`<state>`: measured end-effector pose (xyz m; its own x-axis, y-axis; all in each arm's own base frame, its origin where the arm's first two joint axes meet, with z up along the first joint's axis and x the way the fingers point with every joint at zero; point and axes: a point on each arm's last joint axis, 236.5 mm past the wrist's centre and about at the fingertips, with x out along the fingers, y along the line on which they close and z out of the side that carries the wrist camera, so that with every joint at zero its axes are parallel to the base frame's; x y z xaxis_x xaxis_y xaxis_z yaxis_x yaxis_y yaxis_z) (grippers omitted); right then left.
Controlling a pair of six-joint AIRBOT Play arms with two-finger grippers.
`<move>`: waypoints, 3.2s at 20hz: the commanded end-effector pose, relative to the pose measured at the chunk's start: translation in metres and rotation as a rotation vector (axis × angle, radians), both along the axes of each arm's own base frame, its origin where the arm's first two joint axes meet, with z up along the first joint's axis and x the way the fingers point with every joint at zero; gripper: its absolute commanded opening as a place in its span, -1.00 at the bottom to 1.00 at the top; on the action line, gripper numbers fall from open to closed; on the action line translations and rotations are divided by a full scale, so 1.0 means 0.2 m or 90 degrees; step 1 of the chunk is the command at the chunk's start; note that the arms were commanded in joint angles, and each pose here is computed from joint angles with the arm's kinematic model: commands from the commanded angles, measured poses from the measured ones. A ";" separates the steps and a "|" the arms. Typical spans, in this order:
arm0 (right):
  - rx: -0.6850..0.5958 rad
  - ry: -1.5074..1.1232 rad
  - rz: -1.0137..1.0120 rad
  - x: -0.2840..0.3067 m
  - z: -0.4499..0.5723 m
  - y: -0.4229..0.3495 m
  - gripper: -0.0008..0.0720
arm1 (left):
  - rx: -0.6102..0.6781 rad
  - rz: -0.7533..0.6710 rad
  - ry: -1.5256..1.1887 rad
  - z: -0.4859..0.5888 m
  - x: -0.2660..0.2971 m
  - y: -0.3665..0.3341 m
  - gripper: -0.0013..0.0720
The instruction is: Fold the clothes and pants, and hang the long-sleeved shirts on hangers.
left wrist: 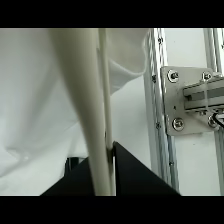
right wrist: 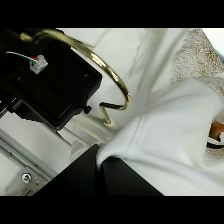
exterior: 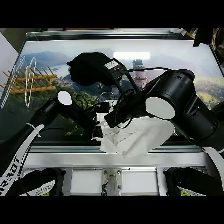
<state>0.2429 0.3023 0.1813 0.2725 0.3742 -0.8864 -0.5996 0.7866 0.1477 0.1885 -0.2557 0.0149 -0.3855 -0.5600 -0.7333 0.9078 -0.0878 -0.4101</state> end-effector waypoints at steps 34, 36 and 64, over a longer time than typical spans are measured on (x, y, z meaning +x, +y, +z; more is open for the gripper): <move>0.179 -0.093 0.284 0.03 0.46 -0.39 0.97 | 0.000 -0.001 0.001 0.00 0.00 0.00 -0.93; 0.189 -0.078 0.275 0.07 0.41 -0.45 0.97 | 0.001 -0.001 0.001 0.00 0.00 0.00 -0.93; 0.480 -0.067 0.331 0.06 -0.30 -0.90 0.97 | 0.001 -0.001 0.002 0.00 0.00 0.00 -0.93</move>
